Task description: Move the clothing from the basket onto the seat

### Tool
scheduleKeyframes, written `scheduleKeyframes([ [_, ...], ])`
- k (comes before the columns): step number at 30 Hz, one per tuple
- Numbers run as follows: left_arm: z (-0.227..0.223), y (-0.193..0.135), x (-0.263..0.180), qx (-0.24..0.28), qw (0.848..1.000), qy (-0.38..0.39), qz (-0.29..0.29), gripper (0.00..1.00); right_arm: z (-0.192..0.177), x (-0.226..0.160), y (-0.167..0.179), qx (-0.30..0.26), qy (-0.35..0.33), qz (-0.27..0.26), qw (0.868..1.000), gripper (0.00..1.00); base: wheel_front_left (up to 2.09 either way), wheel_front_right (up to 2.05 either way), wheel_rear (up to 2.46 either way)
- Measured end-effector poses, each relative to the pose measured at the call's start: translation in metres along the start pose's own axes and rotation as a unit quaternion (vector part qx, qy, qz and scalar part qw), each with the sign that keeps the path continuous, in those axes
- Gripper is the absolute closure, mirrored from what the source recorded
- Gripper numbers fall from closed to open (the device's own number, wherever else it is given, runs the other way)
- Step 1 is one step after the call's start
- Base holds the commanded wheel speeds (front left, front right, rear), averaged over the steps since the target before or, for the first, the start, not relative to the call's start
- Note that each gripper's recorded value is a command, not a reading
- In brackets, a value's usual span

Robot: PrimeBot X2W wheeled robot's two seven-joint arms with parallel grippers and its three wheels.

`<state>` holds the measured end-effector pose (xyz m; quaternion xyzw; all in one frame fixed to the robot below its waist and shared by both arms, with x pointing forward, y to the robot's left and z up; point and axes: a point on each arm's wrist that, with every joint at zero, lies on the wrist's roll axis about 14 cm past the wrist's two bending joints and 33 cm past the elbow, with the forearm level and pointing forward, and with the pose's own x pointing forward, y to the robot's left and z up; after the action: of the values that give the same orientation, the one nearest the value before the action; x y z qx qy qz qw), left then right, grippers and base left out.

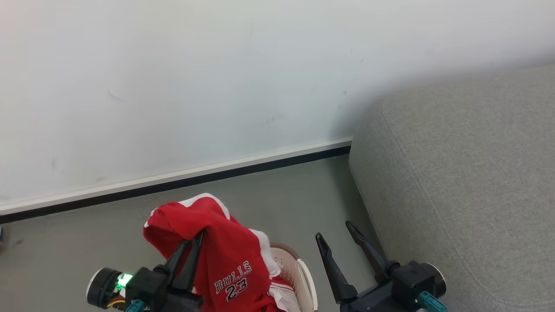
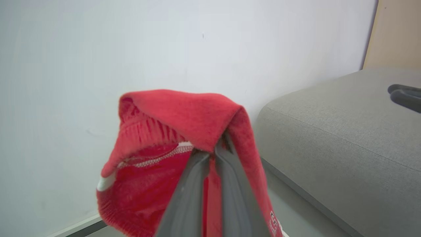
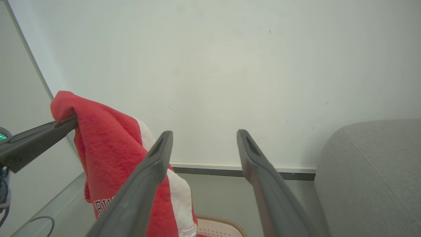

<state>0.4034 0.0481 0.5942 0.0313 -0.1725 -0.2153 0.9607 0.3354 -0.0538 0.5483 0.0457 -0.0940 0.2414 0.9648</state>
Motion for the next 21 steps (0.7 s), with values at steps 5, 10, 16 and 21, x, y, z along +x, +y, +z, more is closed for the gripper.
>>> scheduleKeyframes([
  [5,0.016,-0.004,0.002,0.005,1.000,-0.023,-0.007,1.00,0.002,-0.004,0.002,-0.003,-0.001,0.002,1.000,0.00,0.00,0.00,0.00],
  [10,0.025,-0.017,0.003,0.005,0.999,-0.035,-0.032,1.00,0.003,-0.005,0.007,-0.007,-0.002,0.011,1.000,0.00,0.00,0.00,0.00],
  [16,0.041,-0.049,0.010,0.018,0.994,-0.060,-0.092,1.00,0.002,-0.003,0.021,-0.015,0.001,0.042,0.999,0.00,0.00,0.00,0.00],
  [21,0.058,-0.072,0.016,0.027,0.987,-0.088,-0.130,1.00,0.004,-0.002,0.027,-0.026,-0.001,0.059,0.998,0.00,0.00,0.00,0.00],
])
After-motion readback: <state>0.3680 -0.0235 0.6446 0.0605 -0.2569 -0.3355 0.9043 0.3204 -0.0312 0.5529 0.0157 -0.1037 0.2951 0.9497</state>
